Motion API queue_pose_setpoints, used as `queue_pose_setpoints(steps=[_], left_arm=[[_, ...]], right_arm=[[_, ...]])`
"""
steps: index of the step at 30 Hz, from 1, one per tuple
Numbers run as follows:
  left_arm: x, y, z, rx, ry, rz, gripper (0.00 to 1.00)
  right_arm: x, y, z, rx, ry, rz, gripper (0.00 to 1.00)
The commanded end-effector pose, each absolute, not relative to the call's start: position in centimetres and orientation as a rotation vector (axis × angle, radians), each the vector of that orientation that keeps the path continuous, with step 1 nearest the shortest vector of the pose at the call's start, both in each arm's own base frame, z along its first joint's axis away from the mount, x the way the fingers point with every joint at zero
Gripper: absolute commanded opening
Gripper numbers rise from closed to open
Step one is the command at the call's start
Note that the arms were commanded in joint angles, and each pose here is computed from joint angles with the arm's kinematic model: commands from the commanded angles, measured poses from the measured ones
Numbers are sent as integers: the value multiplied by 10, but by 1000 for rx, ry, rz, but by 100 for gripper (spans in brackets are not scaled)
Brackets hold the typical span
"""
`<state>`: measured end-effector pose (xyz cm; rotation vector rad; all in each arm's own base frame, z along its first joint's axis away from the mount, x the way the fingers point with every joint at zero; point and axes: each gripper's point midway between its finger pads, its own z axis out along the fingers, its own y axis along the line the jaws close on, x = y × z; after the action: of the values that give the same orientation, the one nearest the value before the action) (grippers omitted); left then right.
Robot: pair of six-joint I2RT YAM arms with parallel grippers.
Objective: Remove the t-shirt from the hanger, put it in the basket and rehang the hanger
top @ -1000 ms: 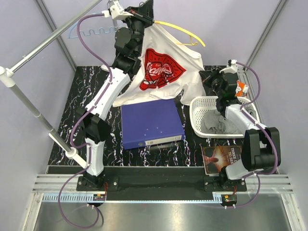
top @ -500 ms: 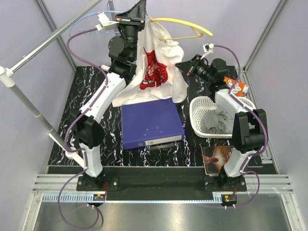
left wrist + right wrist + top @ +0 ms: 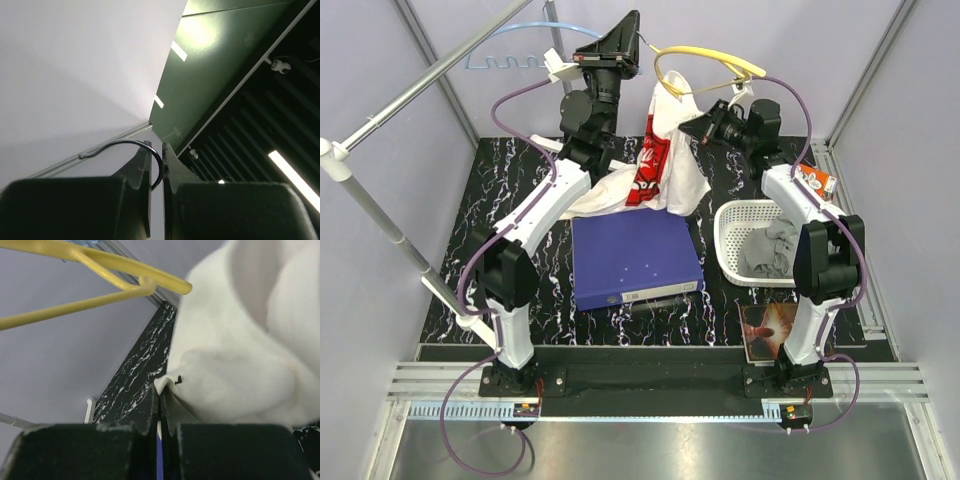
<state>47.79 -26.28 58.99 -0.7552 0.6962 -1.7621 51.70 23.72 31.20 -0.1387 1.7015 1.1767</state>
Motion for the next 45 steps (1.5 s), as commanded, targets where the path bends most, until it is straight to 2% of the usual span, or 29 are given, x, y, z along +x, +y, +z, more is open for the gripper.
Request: queue_pose_setpoints(steps=[1, 6, 10, 16, 18, 20, 26, 33, 39, 45], left_arm=[[418, -241, 661, -580, 516, -1869, 0], [376, -250, 669, -303, 664, -1726, 0], [353, -257, 647, -124, 830, -1593, 0], [294, -240, 618, 88, 967, -1360, 0], [295, -237, 585, 69, 1062, -1313, 0], [275, -223, 579, 76, 1065, -1273, 0], [255, -209, 525, 115, 1205, -1148, 0], [250, -185, 500, 88, 1266, -995, 0], [251, -187, 494, 92, 1270, -1006, 0], [254, -192, 485, 88, 1287, -1030, 0]], right_arm=[[532, 224, 316, -114, 1711, 1051, 0], [547, 199, 321, -57, 1730, 930, 0], [557, 168, 338, 23, 1706, 956, 0], [549, 139, 408, -31, 1600, 935, 0], [541, 135, 437, -74, 1563, 905, 0], [535, 134, 471, -119, 1503, 875, 0], [528, 141, 519, -176, 1459, 907, 0], [533, 167, 493, -212, 1540, 968, 0], [554, 182, 404, -127, 1772, 1000, 0], [570, 161, 309, -4, 2065, 808, 0]])
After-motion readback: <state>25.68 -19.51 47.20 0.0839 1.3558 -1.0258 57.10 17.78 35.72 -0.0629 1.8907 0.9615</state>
